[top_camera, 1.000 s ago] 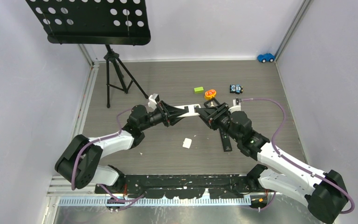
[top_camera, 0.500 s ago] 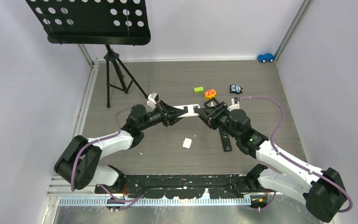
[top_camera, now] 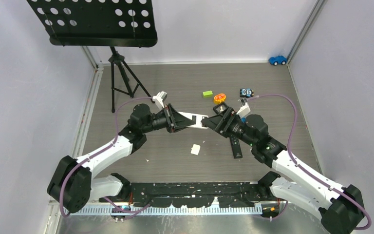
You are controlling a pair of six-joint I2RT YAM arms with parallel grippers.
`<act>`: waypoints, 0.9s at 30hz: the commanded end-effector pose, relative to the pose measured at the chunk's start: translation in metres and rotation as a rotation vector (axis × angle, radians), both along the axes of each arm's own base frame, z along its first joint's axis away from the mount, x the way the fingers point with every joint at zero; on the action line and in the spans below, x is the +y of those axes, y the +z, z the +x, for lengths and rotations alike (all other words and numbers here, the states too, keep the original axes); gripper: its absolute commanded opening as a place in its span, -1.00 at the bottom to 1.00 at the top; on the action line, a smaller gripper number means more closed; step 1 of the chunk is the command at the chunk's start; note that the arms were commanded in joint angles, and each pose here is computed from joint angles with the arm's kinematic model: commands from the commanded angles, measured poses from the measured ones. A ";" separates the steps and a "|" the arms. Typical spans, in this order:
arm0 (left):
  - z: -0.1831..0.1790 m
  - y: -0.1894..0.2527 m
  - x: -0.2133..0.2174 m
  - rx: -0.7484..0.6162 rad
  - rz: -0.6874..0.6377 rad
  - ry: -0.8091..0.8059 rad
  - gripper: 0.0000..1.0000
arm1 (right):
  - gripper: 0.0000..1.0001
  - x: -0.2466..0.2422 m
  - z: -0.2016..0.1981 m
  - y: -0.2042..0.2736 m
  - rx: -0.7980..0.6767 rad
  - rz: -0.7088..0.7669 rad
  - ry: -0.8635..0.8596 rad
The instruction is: Load the batteries into the remote control
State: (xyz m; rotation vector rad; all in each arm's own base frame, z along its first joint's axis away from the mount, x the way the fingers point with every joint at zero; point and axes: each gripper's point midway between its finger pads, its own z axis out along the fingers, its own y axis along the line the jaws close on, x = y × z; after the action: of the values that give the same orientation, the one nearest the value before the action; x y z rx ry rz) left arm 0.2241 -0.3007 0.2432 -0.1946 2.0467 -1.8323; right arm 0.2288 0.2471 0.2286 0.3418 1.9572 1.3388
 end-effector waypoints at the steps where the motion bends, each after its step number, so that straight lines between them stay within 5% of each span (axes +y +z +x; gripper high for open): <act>1: -0.012 0.015 0.005 -0.171 0.059 -0.104 -1.00 | 0.48 0.001 -0.011 0.038 -0.200 -0.022 0.095; 8: -0.030 0.019 0.005 -0.221 0.074 -0.255 -1.00 | -0.04 0.004 -0.026 0.047 -0.230 -0.036 0.193; 27: -0.028 0.031 0.002 -0.209 0.033 -0.273 -1.00 | -0.61 0.013 -0.037 0.027 -0.332 -0.121 0.333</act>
State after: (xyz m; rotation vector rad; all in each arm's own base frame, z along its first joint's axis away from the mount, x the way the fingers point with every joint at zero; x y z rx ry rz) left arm 0.1953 -0.2946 0.2497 0.2295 2.1040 -1.8381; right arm 0.1985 0.2529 0.2384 -0.1020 1.9432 1.3535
